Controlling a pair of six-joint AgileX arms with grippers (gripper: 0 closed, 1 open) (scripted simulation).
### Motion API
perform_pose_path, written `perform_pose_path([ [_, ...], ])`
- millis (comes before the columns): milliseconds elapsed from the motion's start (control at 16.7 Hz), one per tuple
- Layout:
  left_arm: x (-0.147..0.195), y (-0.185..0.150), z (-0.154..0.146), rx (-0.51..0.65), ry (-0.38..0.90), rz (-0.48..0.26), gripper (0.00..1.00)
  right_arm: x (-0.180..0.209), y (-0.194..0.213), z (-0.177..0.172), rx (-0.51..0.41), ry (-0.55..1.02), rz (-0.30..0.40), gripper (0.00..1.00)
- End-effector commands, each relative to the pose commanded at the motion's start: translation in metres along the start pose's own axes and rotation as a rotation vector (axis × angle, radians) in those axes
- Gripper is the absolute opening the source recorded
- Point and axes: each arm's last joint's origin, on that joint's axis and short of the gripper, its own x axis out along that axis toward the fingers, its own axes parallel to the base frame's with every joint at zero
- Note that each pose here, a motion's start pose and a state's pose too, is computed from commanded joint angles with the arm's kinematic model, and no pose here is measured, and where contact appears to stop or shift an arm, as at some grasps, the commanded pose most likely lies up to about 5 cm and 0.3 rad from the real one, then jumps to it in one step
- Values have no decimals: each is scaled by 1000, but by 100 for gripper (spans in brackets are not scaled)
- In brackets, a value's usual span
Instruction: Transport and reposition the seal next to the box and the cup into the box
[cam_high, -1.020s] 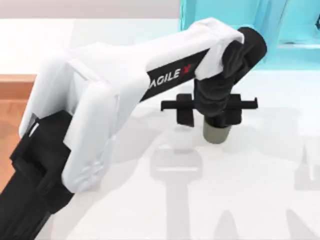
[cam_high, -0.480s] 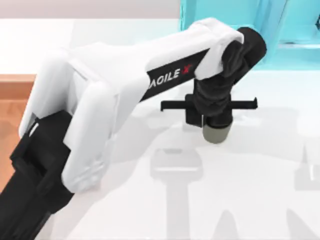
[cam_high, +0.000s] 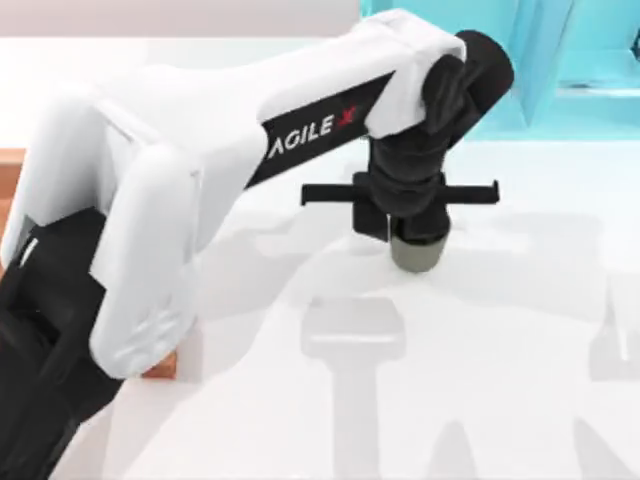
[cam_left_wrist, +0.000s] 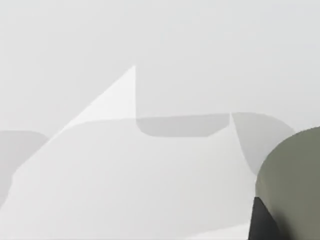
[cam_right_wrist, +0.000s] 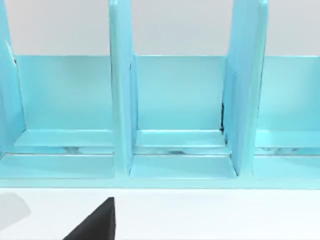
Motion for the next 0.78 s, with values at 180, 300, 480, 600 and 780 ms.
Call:
perform_pose_path([
  [180, -43, 39, 9, -5, -7, -7, 0, 0, 0, 0, 0, 0, 0, 100],
  [300, -66, 64, 11, -7, -7, -5, 0, 0, 0, 0, 0, 0, 0, 100],
  [480, -77, 80, 11, -8, -1, 0, 0, 0, 0, 0, 0, 0, 0, 100],
  [600, -77, 80, 11, -8, -1, 0, 0, 0, 0, 0, 0, 0, 0, 100],
  [780, -77, 83, 12, -3, -3, 1, 0, 0, 0, 0, 0, 0, 0, 100],
])
